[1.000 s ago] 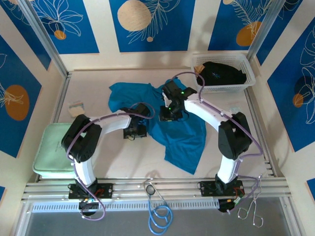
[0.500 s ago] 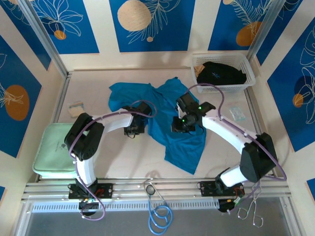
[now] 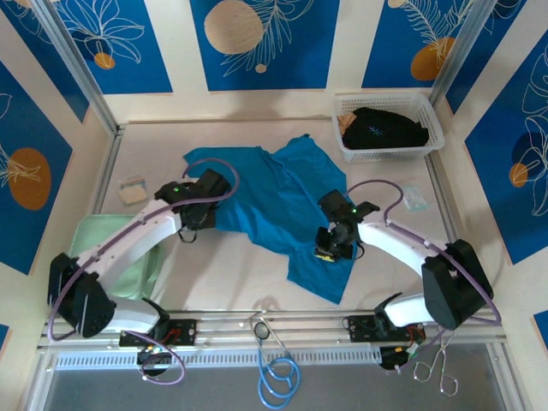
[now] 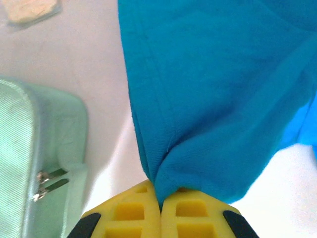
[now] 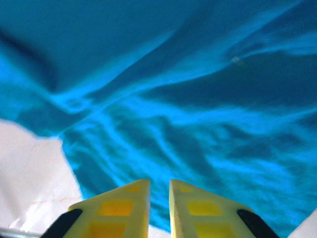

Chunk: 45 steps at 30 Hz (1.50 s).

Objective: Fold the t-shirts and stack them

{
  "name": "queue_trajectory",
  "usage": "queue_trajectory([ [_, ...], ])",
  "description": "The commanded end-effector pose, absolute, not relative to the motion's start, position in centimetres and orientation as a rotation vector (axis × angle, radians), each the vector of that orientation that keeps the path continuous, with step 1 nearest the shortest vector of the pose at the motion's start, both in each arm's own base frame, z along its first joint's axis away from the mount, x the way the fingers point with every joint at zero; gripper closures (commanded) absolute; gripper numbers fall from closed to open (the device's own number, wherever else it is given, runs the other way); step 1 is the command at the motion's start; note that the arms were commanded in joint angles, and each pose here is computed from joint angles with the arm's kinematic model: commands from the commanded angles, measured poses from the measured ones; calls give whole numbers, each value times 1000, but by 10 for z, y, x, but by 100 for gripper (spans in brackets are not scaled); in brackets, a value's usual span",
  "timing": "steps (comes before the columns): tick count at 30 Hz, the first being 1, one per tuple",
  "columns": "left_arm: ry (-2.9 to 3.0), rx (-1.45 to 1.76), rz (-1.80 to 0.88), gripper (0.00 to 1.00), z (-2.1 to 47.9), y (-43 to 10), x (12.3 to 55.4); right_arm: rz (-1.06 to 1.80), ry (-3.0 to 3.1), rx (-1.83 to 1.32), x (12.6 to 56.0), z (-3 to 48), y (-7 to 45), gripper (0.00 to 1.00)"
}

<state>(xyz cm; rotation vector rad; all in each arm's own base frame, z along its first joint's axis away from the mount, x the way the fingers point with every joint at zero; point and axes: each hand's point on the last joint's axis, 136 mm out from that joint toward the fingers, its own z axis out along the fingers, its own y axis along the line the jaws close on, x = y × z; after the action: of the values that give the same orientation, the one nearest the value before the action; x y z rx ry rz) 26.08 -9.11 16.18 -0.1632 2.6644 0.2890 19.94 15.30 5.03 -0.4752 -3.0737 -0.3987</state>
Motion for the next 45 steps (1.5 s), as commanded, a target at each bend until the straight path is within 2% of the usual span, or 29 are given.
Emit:
queue_trajectory([
  [1,2735,-178,434,100,147,-59,233,-242,-3000,-692,200,38,130,85],
  [9,2766,-270,418,100,119,-35,218,-73,-2939,-898,212,13,90,85],
  [18,2814,-255,297,100,95,-52,223,105,-2889,-979,230,3,52,87],
  [26,2876,-296,232,100,71,-58,208,100,-2865,-1044,245,4,26,87],
  [36,2966,-398,175,100,35,-55,170,47,-2825,-1091,234,-3,6,88],
  [45,3020,-415,65,100,35,-75,150,-8,-2873,-1054,233,7,6,88],
])
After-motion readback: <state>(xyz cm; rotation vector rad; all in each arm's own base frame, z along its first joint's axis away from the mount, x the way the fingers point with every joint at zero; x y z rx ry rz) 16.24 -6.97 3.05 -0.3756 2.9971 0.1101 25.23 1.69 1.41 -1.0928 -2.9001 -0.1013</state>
